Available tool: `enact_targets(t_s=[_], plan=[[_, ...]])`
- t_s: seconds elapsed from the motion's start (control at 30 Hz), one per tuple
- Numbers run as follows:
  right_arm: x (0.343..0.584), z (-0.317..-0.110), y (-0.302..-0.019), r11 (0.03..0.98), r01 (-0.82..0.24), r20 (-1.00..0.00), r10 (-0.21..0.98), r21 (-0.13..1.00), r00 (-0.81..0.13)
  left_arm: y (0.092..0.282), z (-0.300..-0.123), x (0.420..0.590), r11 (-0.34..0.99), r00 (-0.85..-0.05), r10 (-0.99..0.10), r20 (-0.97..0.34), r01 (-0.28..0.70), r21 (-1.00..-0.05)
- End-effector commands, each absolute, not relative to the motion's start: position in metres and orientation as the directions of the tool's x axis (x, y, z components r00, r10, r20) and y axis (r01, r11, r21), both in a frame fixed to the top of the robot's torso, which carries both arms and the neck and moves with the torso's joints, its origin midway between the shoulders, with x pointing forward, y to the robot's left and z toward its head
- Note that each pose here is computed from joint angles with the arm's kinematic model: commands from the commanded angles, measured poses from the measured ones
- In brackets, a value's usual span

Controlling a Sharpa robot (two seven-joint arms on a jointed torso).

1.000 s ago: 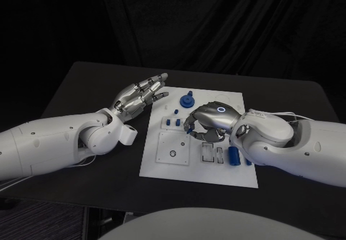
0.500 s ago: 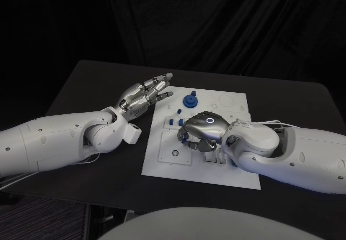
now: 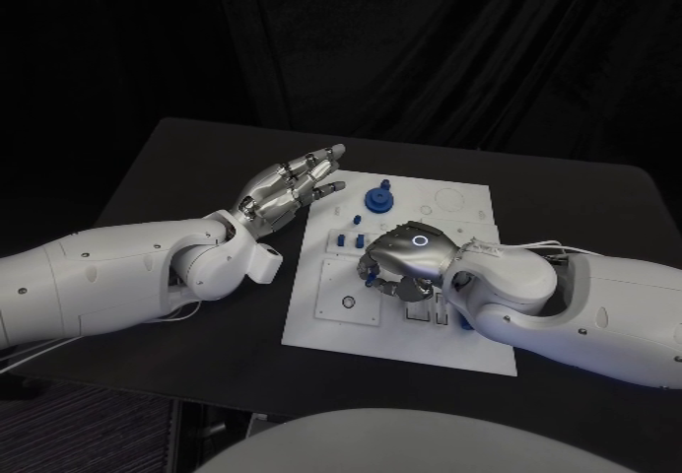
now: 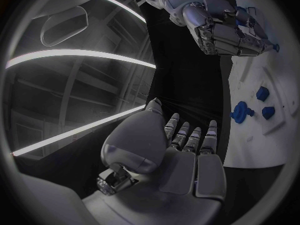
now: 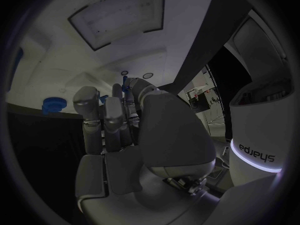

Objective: Assemble the parts on the task board

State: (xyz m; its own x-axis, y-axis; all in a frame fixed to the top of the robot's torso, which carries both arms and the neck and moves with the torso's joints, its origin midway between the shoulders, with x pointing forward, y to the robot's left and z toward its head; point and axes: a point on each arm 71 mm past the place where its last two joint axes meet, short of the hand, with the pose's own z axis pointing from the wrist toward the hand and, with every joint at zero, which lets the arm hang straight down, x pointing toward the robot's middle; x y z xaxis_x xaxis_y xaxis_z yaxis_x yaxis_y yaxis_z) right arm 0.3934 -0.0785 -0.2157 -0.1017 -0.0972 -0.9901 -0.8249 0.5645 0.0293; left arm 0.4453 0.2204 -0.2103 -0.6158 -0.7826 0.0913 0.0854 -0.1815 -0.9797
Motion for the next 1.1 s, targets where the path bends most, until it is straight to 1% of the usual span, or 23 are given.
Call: enact_targets(t_s=[0.03,0.63,1.1], plan=[[0.3931,-0.2169,-0.0803,0.573,-0.82,-0.99,-0.127,-0.018,-0.067,0.2192,-0.2069,0.4444,-0.219,-0.618,-0.78,0.099,0.122,-0.968],[0.3909,-0.2236,-0.0791,0.565,-0.825,-0.989,-0.127,-0.014,-0.071,0.2164,-0.2085,0.444,-0.222,-0.626,-0.772,0.105,0.111,-0.969],[0.3901,-0.2248,-0.0777,0.56,-0.828,-0.99,-0.125,-0.01,-0.072,0.2172,-0.2106,0.4448,-0.218,-0.625,-0.773,0.106,0.105,-0.97]])
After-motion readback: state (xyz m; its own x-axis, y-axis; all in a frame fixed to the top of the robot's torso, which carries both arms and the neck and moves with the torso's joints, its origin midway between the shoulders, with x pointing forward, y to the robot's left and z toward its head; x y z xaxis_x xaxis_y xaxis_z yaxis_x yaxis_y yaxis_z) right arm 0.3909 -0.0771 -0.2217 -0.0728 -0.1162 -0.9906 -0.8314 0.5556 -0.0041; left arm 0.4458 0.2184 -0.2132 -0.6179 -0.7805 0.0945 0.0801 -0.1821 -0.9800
